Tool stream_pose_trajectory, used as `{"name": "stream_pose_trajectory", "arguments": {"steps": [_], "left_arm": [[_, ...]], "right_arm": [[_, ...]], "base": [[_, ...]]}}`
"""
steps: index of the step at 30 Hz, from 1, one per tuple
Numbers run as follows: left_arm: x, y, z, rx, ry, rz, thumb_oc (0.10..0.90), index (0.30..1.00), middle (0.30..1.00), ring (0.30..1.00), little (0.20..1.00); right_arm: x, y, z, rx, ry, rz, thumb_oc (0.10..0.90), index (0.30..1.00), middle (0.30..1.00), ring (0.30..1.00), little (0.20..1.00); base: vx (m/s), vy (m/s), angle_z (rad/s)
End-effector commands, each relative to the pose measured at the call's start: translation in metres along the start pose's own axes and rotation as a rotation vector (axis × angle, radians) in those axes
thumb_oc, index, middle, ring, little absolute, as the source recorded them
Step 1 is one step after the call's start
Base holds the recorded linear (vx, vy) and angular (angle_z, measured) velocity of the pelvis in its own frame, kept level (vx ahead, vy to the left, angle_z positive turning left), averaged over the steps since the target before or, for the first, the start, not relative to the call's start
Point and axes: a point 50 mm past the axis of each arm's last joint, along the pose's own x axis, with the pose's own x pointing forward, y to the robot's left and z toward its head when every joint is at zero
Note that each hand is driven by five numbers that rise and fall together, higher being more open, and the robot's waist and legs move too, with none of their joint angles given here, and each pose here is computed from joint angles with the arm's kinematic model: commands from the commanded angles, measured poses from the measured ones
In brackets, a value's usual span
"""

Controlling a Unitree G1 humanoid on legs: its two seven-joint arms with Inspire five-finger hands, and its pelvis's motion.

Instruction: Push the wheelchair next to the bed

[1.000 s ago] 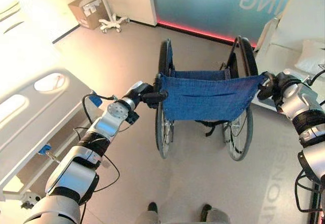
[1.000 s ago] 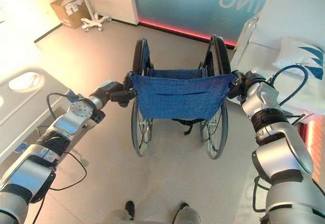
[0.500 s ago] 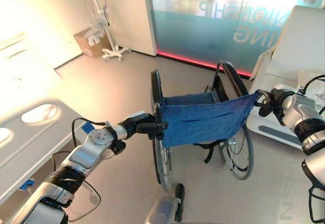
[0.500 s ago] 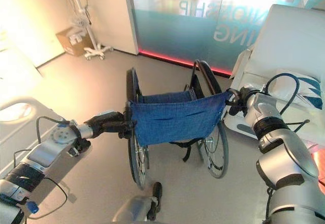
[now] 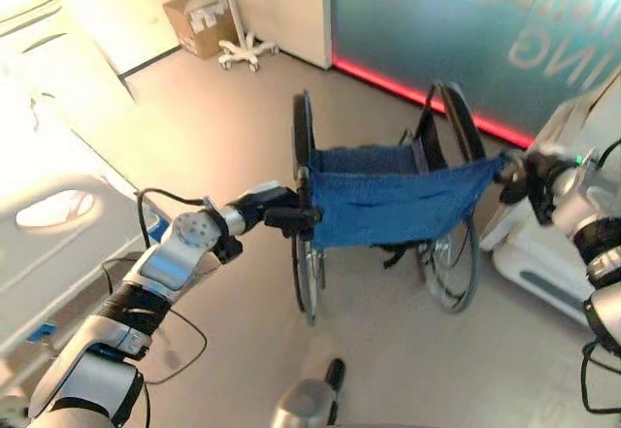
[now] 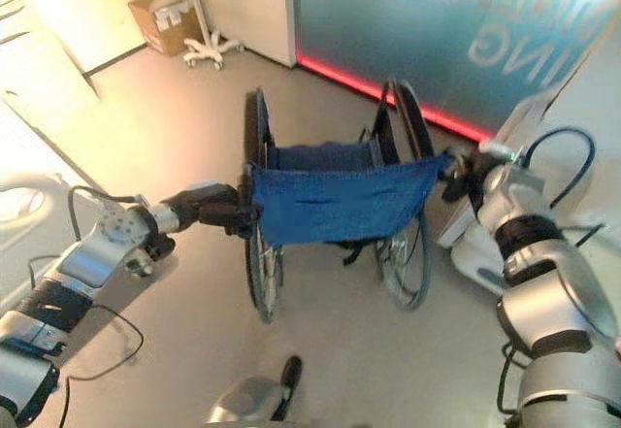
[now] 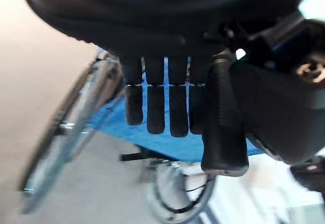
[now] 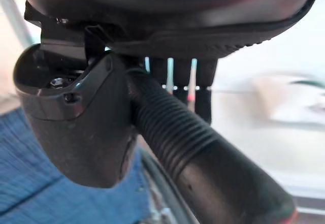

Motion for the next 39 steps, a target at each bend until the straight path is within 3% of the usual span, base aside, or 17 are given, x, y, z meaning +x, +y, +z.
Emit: {"name": "stream_pose_trajectory", "arguments": {"steps": [1, 10, 24, 39], "left_arm": [[-0.034, 0.038, -0.04, 0.239, 0.267, 0.144, 0.4, 0.3, 0.3, 0.3, 0.3], [-0.038, 0.001, -0.062, 0.196, 0.318, 0.051, 0.4, 0.3, 0.3, 0.3, 0.3], [-0.001, -0.022, -0.072, 0.131, 0.326, 0.155, 0.4, 0.3, 0.3, 0.3, 0.3], [0.005, -0.014, -0.072, 0.164, 0.445, 0.212, 0.4, 0.3, 0.3, 0.3, 0.3]], "right_arm": [[-0.021, 0.018, 0.091, -0.495, -0.408, -0.042, 0.4, 0.3, 0.3, 0.3, 0.3], [-0.039, -0.01, 0.096, -0.567, -0.478, -0.006, 0.4, 0.3, 0.3, 0.3, 0.3], [-0.025, 0.01, 0.088, -0.463, -0.386, 0.036, 0.4, 0.3, 0.3, 0.3, 0.3], [-0.022, 0.039, 0.135, -0.385, -0.49, 0.06, 0.4, 0.3, 0.3, 0.3, 0.3]], "base": [[0.24, -0.347, 0.56], [0.32, -0.362, 1.18], [0.14, -0.236, 0.78], [0.35, -0.09, -0.28]]}}
